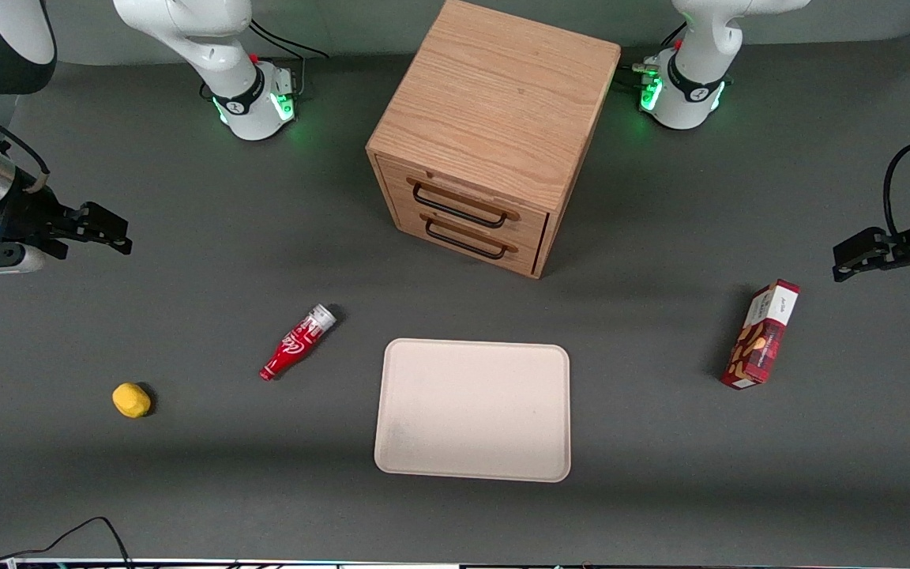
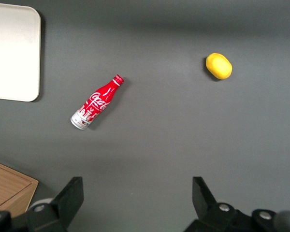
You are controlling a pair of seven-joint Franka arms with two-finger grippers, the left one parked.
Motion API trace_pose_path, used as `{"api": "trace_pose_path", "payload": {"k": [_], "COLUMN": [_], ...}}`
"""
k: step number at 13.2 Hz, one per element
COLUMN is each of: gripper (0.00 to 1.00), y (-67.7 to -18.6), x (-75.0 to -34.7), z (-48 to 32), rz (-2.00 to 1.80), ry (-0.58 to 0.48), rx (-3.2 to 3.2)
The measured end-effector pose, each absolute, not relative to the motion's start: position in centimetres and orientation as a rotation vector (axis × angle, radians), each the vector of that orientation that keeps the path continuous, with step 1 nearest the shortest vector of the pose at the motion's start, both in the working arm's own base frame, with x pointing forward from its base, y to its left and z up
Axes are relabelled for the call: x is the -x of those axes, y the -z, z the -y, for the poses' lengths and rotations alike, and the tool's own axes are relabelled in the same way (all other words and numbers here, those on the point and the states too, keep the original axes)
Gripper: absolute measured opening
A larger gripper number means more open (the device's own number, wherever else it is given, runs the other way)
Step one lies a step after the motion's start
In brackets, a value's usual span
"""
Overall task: Open upper drawer
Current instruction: 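Move the right gripper to the upper drawer's black handle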
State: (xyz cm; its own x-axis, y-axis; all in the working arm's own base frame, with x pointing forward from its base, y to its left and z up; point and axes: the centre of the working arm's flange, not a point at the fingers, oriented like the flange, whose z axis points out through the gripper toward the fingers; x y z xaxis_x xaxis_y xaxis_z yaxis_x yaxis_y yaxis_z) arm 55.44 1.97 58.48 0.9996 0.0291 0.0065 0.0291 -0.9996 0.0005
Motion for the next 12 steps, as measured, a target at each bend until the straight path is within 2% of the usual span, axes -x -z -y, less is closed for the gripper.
{"api": "trace_pose_path", "payload": {"k": [7,12], "gripper": [1.00,1.00], "y": [-58.6,-58.8], "x": [-55.4,-54.1], "z": [-4.0,-20.0], "rz": [-0.103,-0.552], "ry": [-0.017,-0.041], "rx": [-3.145,-3.136]}}
